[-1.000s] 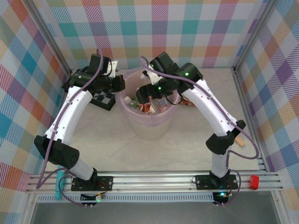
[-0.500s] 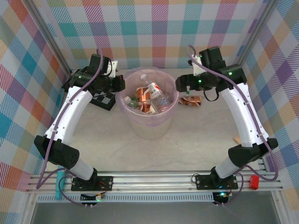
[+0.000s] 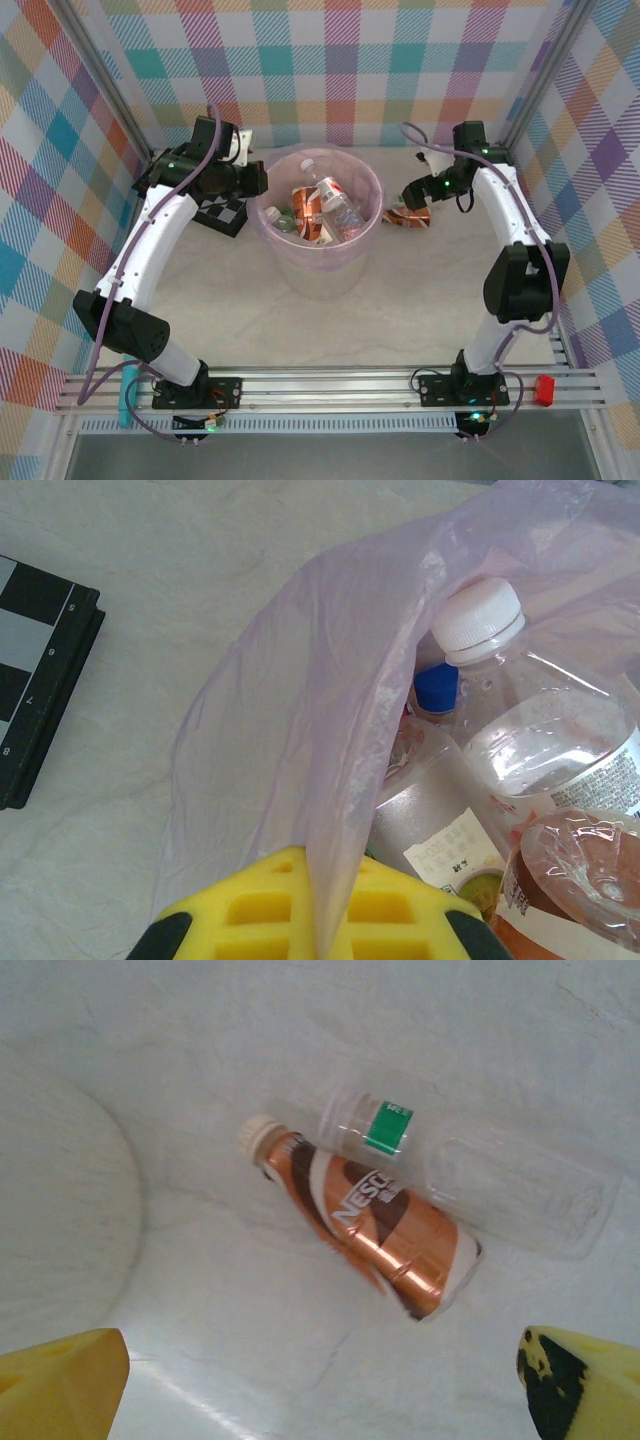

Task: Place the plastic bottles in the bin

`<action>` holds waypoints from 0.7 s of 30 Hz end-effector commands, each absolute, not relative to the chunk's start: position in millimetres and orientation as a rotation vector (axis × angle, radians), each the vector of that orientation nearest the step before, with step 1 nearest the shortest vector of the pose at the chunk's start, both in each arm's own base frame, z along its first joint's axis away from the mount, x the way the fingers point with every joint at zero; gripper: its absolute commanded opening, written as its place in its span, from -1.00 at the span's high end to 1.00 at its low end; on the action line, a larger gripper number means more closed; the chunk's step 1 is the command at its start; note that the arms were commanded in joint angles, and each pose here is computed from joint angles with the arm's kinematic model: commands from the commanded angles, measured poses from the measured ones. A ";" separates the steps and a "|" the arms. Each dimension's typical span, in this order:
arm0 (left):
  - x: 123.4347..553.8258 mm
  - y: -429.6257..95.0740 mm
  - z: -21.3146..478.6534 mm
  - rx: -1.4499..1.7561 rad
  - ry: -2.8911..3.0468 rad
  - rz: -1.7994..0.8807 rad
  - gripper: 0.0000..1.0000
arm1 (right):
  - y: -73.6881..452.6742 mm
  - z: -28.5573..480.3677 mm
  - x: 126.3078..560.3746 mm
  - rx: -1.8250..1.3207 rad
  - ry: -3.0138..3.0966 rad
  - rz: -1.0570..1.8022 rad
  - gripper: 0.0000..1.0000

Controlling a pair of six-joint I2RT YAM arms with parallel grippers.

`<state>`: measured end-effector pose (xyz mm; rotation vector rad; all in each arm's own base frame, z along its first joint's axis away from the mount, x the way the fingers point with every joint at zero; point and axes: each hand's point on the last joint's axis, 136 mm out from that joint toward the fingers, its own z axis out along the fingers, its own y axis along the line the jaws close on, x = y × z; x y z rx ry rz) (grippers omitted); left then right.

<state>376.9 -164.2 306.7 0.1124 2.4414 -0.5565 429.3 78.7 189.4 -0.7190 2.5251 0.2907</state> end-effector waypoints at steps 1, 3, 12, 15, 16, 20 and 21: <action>359.4 -168.5 304.8 0.123 2.485 -0.588 1.00 | 86.8 161.1 439.5 -0.990 2.444 0.266 -0.99; 359.4 -168.5 305.3 0.123 2.487 -0.587 1.00 | 82.8 143.2 444.1 -1.049 2.452 0.229 -0.99; 361.4 -168.0 306.8 0.125 2.485 -0.577 1.00 | 80.1 87.5 457.7 -1.254 2.395 0.161 -0.98; 361.8 -167.7 307.0 0.124 2.485 -0.577 1.00 | 77.9 73.8 455.1 -1.285 2.417 0.162 -0.98; 361.9 -167.6 307.0 0.124 2.485 -0.575 1.00 | 77.7 68.1 453.4 -1.294 2.425 0.164 -0.98; 363.0 -168.5 305.9 0.123 2.487 -0.579 1.00 | 80.0 55.1 443.6 -1.288 2.458 0.213 -0.93; 362.9 -168.0 306.1 0.121 2.487 -0.578 1.00 | 81.1 54.2 441.5 -1.282 2.460 0.227 -0.92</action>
